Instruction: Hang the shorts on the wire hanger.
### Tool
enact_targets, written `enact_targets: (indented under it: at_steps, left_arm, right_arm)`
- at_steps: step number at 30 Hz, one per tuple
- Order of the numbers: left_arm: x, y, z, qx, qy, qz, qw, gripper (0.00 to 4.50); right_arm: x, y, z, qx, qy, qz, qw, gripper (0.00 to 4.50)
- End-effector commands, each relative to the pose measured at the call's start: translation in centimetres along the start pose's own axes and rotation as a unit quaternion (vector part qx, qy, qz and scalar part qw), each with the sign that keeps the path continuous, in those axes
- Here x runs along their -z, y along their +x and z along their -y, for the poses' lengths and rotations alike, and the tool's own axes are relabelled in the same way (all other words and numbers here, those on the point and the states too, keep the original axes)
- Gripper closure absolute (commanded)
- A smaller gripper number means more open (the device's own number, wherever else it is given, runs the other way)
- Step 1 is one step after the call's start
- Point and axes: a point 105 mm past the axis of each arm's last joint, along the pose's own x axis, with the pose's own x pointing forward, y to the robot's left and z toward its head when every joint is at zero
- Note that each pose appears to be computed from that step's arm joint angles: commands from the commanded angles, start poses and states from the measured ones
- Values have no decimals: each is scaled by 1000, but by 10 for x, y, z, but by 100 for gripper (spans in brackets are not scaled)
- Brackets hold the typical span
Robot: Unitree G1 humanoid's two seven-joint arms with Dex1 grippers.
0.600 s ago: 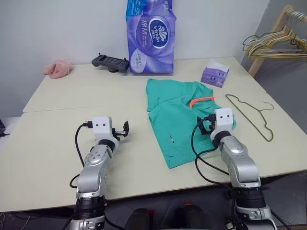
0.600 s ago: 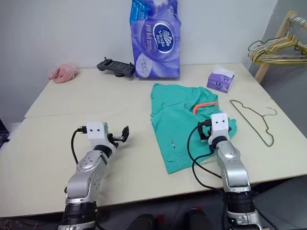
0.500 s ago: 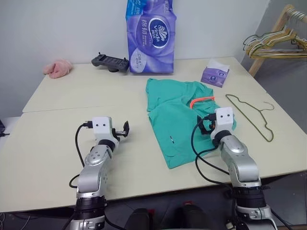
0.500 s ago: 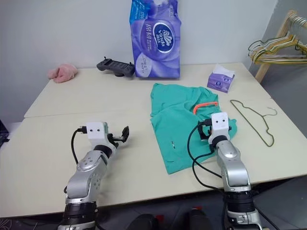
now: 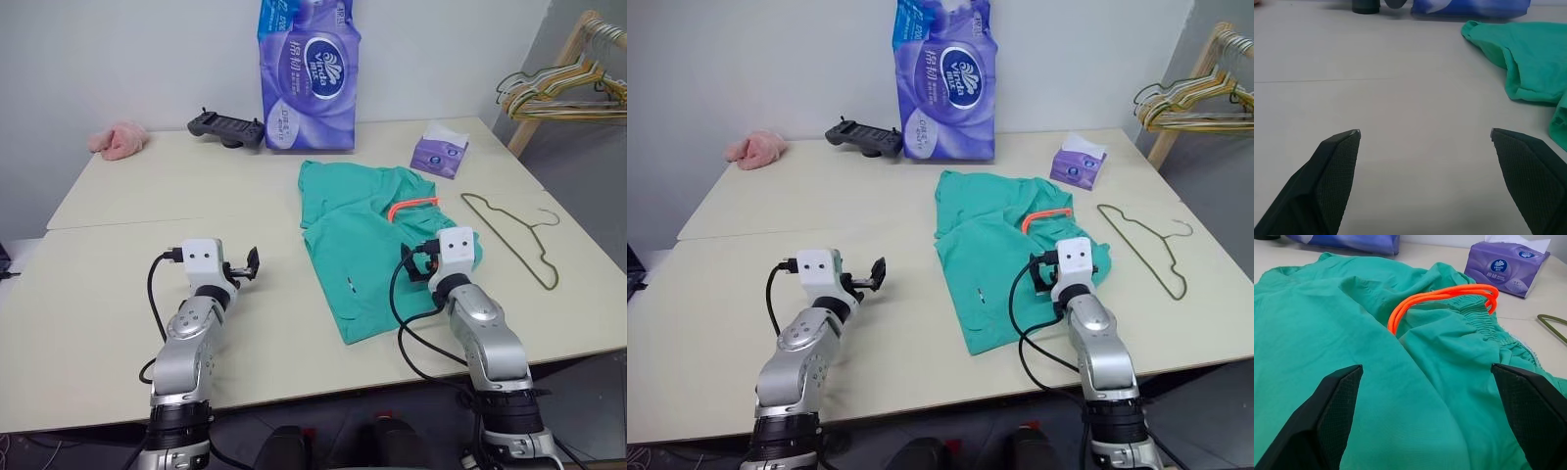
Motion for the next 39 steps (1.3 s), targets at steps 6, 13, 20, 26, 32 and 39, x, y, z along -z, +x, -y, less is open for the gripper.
enact_targets:
  at_steps: [6, 13, 20, 26, 32, 39]
  left_arm:
    - [-21, 3, 1, 9, 9, 38, 999, 0]
    - [-22, 6, 2, 17, 10, 39, 999, 0]
    - [-31, 0, 43, 165, 25, 41, 985, 0]
    - [-33, -25, 92, 400, 75, -4, 914, 0]
    - [-15, -52, 122, 564, 141, -67, 811, 0]
    - [-2, -61, 142, 645, 175, -102, 737, 0]
  right_arm:
    - [-24, -2, 3, 6, -4, 49, 999, 3]
    - [-24, -5, 7, 9, -11, 50, 999, 3]
    - [-24, -22, 10, -52, -52, 39, 997, 3]
    - [-9, -61, 13, -235, -115, -24, 965, 3]
    - [4, -68, 46, -294, -246, -63, 921, 3]
    - [5, -47, 80, -278, -317, -53, 905, 3]
